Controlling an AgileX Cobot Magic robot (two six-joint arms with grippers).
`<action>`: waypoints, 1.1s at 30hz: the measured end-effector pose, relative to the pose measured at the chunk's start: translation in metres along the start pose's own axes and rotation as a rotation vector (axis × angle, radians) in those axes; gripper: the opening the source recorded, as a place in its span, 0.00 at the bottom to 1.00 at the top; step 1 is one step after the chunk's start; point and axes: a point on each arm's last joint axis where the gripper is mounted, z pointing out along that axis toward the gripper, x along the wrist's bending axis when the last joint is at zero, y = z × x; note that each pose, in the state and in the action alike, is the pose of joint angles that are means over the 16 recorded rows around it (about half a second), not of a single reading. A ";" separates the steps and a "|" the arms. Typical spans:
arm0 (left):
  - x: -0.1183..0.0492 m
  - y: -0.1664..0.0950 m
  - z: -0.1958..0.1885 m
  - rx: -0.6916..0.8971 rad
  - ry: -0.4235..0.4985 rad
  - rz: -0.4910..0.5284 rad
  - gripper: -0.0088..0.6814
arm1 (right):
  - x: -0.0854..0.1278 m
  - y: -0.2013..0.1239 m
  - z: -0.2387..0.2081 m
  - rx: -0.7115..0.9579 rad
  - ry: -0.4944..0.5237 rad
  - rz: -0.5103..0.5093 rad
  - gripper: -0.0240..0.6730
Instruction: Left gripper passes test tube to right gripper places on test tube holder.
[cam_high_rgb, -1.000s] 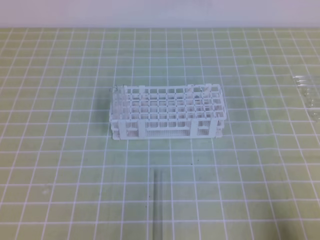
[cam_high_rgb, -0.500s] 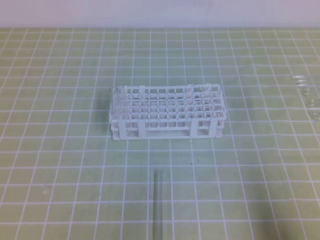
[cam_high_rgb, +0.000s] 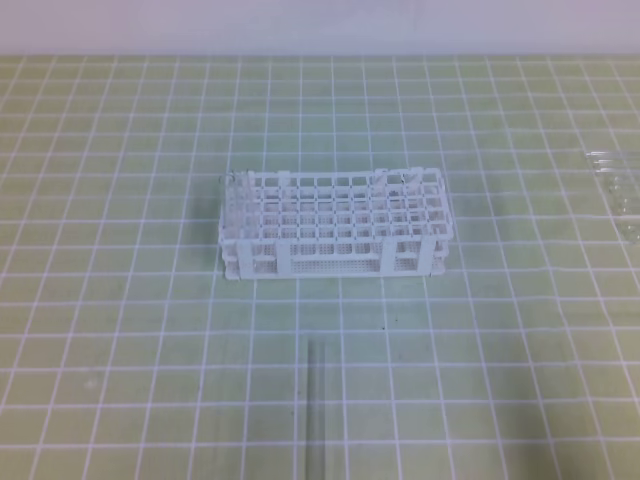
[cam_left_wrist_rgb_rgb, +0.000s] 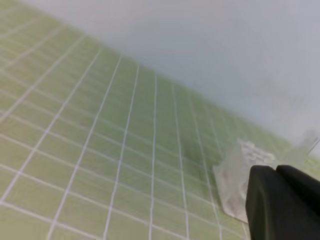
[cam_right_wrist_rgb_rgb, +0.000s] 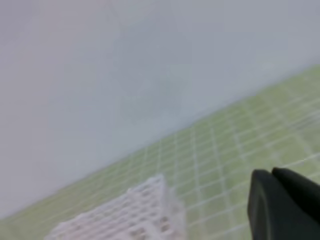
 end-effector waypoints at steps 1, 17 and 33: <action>-0.002 0.003 0.002 0.023 0.007 -0.003 0.01 | 0.002 0.002 0.001 0.013 0.001 0.009 0.01; -0.048 0.055 0.077 0.666 0.028 0.133 0.01 | 0.037 0.036 0.050 0.620 -0.070 -0.120 0.01; -0.122 0.004 0.128 1.037 -0.205 0.177 0.01 | 0.051 0.058 0.084 0.836 -0.078 -0.211 0.01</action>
